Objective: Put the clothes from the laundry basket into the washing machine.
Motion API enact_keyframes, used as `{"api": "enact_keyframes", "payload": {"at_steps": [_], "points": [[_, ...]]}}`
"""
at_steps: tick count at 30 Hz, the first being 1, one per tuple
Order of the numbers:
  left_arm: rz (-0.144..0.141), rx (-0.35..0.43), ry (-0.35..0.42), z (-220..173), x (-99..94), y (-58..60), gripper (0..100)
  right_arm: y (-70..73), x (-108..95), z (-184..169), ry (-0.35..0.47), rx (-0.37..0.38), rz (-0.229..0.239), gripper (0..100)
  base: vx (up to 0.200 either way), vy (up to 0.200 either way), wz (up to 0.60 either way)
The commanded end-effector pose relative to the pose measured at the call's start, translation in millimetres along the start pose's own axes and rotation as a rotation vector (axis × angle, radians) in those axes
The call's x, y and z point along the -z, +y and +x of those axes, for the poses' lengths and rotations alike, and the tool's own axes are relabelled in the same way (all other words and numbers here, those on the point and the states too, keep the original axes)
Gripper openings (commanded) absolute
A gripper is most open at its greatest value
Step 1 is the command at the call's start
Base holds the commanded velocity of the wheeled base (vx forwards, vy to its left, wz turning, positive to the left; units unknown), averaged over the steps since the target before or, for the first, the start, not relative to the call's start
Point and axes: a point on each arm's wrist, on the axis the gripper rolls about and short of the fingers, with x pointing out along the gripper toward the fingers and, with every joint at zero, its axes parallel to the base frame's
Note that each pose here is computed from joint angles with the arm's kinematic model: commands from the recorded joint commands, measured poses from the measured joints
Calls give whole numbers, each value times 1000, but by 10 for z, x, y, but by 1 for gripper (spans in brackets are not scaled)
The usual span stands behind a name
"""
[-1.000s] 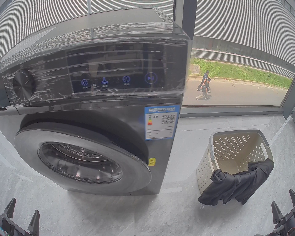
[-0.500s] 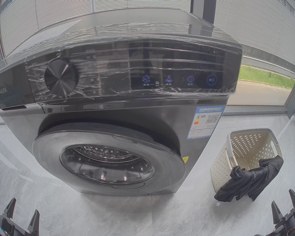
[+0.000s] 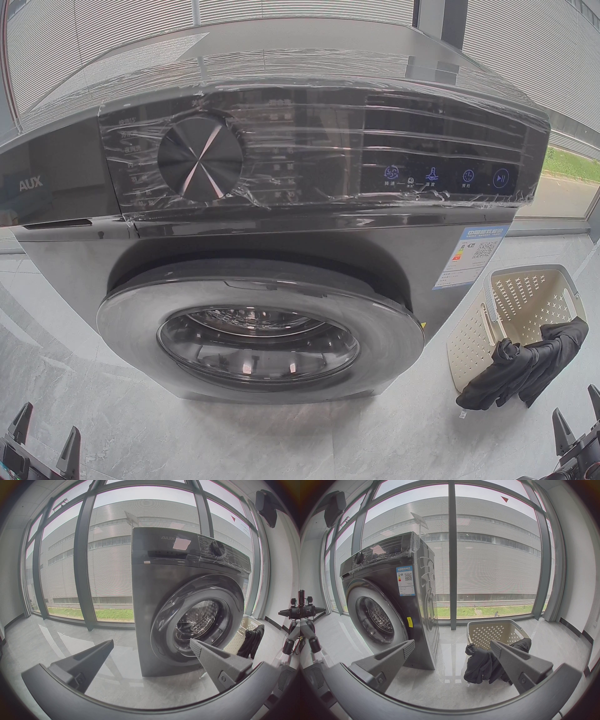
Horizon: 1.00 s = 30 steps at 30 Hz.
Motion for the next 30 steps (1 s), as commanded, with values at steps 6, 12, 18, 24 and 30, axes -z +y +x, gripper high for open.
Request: {"api": "enact_keyframes", "payload": {"at_steps": [6, 12, 18, 24, 30], "points": [[0, 0, 0, 0, 47, 1, 100, 0, 28, 9, 12, 0, 0, 100, 0, 0, 0], [0, 1, 0, 0, 47, 0, 100, 0, 23, 7, 10, 0, 0, 100, 0, 0, 0], [-8, 4, 0, 0, 47, 0, 100, 0, 23, 7, 10, 0, 0, 100, 0, 167, 0], [-3, 3, 0, 0, 47, 0, 100, 0, 24, 6, 8, 0, 0, 100, 0, 200, 0], [-2, 3, 0, 0, 47, 0, 100, 1, 28, 9, 12, 0, 0, 100, 0, 33, 0]]}}
